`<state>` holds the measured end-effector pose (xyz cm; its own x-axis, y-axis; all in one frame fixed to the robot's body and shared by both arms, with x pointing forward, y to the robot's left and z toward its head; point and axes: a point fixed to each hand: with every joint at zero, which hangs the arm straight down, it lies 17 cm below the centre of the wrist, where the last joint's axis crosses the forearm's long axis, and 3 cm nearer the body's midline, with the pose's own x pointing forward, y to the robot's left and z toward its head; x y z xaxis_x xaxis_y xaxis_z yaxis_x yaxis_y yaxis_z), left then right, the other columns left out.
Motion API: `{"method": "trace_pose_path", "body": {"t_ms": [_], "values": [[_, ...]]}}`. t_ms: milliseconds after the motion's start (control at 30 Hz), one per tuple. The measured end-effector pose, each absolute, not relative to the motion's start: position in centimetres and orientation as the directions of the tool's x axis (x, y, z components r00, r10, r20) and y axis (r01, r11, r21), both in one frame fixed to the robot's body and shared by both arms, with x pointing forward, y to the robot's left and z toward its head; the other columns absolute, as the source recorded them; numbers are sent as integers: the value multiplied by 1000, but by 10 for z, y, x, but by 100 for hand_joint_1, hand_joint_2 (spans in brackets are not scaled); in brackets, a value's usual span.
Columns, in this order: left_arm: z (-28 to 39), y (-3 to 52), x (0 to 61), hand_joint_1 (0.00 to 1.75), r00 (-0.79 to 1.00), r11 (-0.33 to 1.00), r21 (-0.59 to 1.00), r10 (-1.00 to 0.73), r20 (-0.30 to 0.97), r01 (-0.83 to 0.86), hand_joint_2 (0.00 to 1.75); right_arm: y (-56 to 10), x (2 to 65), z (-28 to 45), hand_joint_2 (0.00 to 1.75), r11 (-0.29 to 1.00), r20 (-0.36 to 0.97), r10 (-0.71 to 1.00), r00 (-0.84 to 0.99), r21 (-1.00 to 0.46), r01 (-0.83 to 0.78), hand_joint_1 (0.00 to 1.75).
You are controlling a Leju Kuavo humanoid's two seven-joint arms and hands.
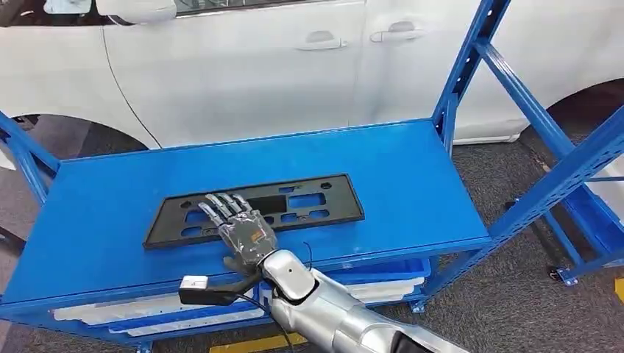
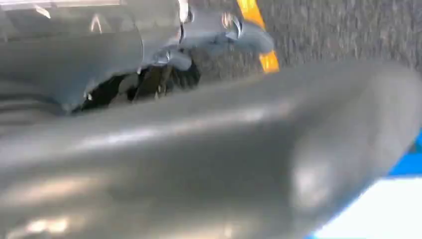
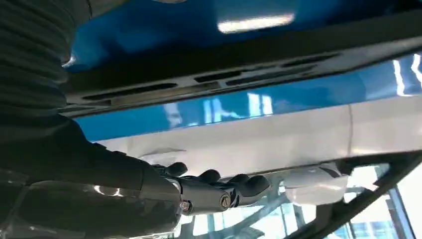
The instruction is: Take the parts from the cabinet and place them on the table.
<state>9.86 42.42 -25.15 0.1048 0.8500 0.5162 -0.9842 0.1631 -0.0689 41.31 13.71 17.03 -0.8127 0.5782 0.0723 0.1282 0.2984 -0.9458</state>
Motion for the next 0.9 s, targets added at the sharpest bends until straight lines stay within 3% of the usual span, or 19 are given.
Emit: {"method": "trace_pose_path", "body": {"t_ms": [900], "values": [[-250, 426, 104, 0, 122, 184, -68, 844, 522, -981, 0, 97, 450, 139, 175, -7, -245, 723, -647, -938, 347, 0]]}}
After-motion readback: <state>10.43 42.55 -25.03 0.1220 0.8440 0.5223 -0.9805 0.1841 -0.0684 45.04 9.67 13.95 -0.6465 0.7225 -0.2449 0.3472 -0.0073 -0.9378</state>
